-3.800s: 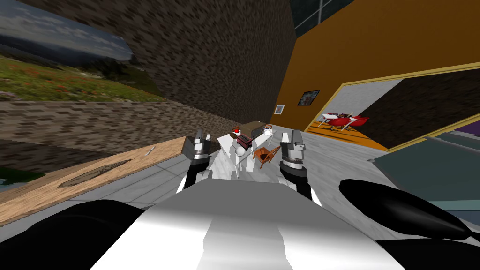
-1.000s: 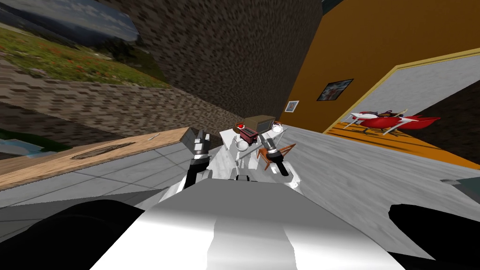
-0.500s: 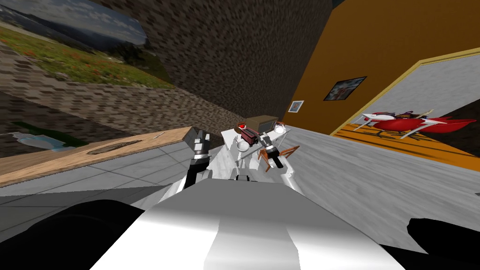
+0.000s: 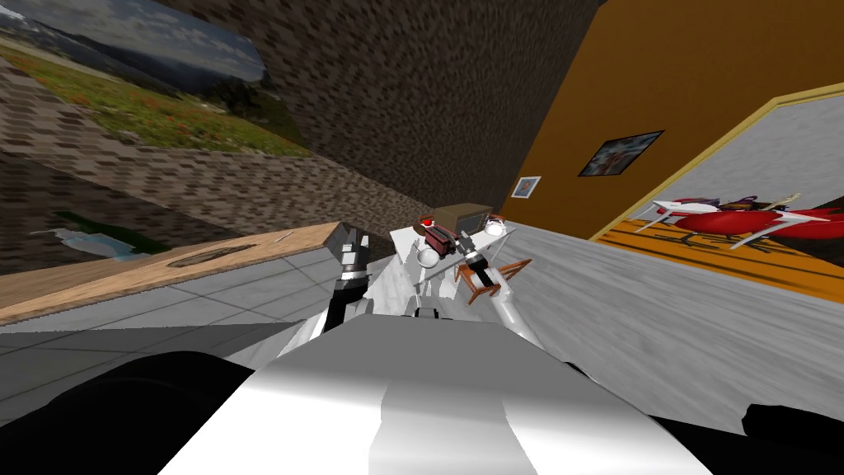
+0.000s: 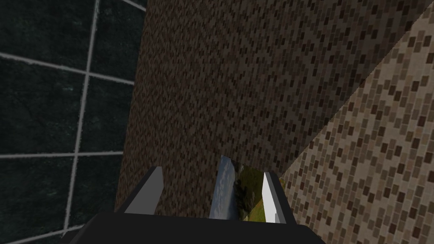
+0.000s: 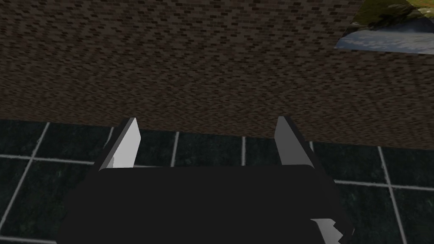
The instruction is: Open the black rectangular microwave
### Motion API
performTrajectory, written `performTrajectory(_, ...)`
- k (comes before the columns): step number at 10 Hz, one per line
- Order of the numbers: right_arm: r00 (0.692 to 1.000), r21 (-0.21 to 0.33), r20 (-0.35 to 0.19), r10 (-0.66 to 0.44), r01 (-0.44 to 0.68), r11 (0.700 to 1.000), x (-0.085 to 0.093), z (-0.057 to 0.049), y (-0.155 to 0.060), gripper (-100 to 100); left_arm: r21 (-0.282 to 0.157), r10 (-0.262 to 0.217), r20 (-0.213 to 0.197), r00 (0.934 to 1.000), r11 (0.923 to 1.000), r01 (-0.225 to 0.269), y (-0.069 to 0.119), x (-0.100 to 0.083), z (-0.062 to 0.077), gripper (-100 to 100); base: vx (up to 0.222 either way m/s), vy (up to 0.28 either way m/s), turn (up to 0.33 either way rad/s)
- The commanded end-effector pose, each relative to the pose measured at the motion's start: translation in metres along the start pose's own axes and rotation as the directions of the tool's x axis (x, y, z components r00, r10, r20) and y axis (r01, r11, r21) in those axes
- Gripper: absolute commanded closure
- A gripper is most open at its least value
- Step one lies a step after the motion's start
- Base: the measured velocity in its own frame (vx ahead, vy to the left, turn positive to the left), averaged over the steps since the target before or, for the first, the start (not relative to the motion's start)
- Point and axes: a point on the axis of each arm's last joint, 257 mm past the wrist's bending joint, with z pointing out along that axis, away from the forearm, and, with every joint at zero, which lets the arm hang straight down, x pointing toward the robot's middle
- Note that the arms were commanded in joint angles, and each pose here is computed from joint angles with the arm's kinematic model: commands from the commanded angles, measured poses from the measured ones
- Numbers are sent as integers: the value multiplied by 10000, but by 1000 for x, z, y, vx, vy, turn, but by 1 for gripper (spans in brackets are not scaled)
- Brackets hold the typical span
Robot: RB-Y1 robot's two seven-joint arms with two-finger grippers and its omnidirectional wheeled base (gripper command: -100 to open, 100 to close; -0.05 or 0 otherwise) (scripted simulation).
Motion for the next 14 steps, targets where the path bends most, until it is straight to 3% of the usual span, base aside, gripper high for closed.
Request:
performTrajectory(1, 9969, 46, -387, -681, 683, 9977, 16, 8, -10, -100, 0, 0, 0, 10000, 10000, 0, 0, 0, 0, 0, 14, -17, 38)
performTrajectory(2, 9898, -20, -493, -1338, 1338, 9910, 16, 18, -16, -100, 0, 0, 0, 10000, 10000, 0, 0, 0, 0, 0, 16, -18, 65)
performTrajectory(3, 9892, 63, -712, -1284, 1291, 9916, 26, 16, -21, -100, 0, 0, 0, 10000, 10000, 0, 0, 0, 0, 0, 14, -17, 42)
performTrajectory(4, 9776, -5, -826, -1937, 1944, 9809, 26, 26, -27, -100, 0, 0, 0, 10000, 10000, 0, 0, 0, 0, 0, 16, -17, 71)
performTrajectory(5, 9764, 75, -1066, -1876, 1895, 9819, 37, 23, -33, -100, 0, 0, 0, 10000, 10000, 0, 0, 0, 0, 0, 14, -18, 42)
performTrajectory(6, 9606, -2, -1159, -2525, 2541, 9672, 35, 33, -40, -100, 0, 0, 0, 10000, 10000, 0, 0, 0, 0, 0, 15, -18, 73)
performTrajectory(7, 9591, 67, -1400, -2461, 2495, 9684, 46, 30, -45, -100, 0, 0, 0, 10000, 10000, 0, 0, 0, 0, 0, 15, -18, 38)
performTrajectory(8, 9386, 6, -1569, -3073, 3113, 9503, 47, 39, -55, -100, 0, 0, 0, 10000, 10000, 0, 0, 0, 0, 0, 17, -19, 56)
performTrajectory(9, 9372, 44, -1730, -3029, 3082, 9513, 54, 36, -59, -100, 0, 0, 0, 10000, 10000, 0, 0, 0, 0, 0, 15, -18, 39)
performTrajectory(10, 9131, -29, -1862, -3627, 3686, 9296, 53, 46, -68, -100, 0, 0, 0, 10000, 10000, 0, 0, 0, 0, 0, 15, -18, 70)
performTrajectory(11, 9112, 8, -2051, -3572, 3651, 9310, 61, 42, -72, -100, 0, 0, 0, 10000, 10000, 0, 0, 0, 0, 0, 13, -15, 39)
performTrajectory(12, 8844, -79, -2109, -4164, 4245, 9054, 56, 52, -81, -100, 0, 0, 0, 10000, 10000, 0, 0, 0, 0, 0, 11, -17, 62)
performTrajectory(13, 8815, -41, -2361, -4089, 4198, 9076, 66, 47, -87, -100, 0, 0, 0, 10000, 10000, 0, 0, 0, 0, 0, 12, -19, 43)
performTrajectory(14, 8512, -123, -2457, -4637, 4756, 8796, 62, 56, -97, -100, 0, 0, 0, 10000, 10000, 0, 0, 0, 0, 0, 15, -18, 65)
